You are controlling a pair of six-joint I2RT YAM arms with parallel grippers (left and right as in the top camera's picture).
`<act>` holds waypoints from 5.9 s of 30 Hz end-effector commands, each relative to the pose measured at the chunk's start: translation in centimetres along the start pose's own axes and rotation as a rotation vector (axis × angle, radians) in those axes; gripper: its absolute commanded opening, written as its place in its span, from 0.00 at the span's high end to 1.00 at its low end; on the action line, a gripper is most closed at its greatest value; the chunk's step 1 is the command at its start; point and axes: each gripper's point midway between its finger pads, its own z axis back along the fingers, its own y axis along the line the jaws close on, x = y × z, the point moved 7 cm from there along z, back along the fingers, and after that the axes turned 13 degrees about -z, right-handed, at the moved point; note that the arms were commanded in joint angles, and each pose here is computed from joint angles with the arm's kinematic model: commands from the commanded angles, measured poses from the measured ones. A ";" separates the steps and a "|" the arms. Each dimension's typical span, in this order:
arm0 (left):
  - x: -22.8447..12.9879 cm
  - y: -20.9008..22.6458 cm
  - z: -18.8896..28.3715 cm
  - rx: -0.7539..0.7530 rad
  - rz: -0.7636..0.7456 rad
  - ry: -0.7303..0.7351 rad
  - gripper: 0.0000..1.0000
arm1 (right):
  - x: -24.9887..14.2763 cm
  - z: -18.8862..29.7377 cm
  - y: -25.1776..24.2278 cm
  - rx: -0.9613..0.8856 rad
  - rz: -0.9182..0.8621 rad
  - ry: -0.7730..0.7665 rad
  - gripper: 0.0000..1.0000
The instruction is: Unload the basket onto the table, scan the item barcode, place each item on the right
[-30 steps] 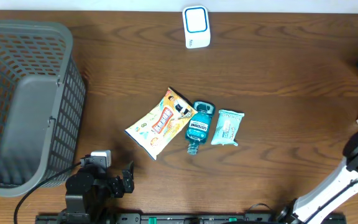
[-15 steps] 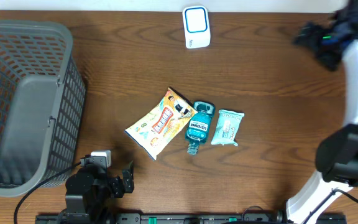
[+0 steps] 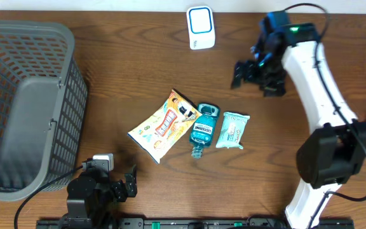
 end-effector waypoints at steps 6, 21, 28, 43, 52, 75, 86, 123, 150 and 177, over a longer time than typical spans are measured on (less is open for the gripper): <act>-0.6 0.1 0.0 0.008 0.010 0.034 0.01 | -4.4 -3.5 -0.6 -0.313 -0.054 0.037 0.01; -0.6 0.1 0.0 0.008 0.010 0.034 0.01 | -7.4 -10.9 -3.5 -0.351 -0.103 -0.018 0.07; -0.6 0.1 0.0 0.008 0.011 0.034 0.01 | -6.9 -15.0 -3.7 -0.230 -0.106 -0.101 0.58; -0.6 0.1 0.0 0.008 0.010 0.034 0.01 | -8.2 -8.5 -3.6 -0.077 -0.261 0.080 0.93; -0.6 0.1 0.0 0.008 0.011 0.034 0.01 | -11.7 -1.6 -4.0 0.178 -0.472 0.461 0.99; -0.6 0.1 0.0 0.008 0.010 0.034 0.01 | -9.5 -1.9 -3.5 0.267 -0.493 0.377 0.99; -0.6 0.1 0.0 0.008 0.011 0.034 0.01 | -5.7 -4.5 -8.1 -0.186 -0.586 -0.169 0.99; -0.6 0.1 0.0 0.008 0.011 0.034 0.01 | -6.7 -6.1 -3.1 -0.082 0.270 -0.167 0.01; -0.6 0.1 0.0 0.008 0.010 0.034 0.01 | -6.4 -10.1 -5.5 -0.332 0.010 -0.209 0.99; -0.6 0.1 0.0 0.008 0.010 0.034 0.01 | -8.6 0.5 -4.0 -0.092 0.005 -0.408 0.99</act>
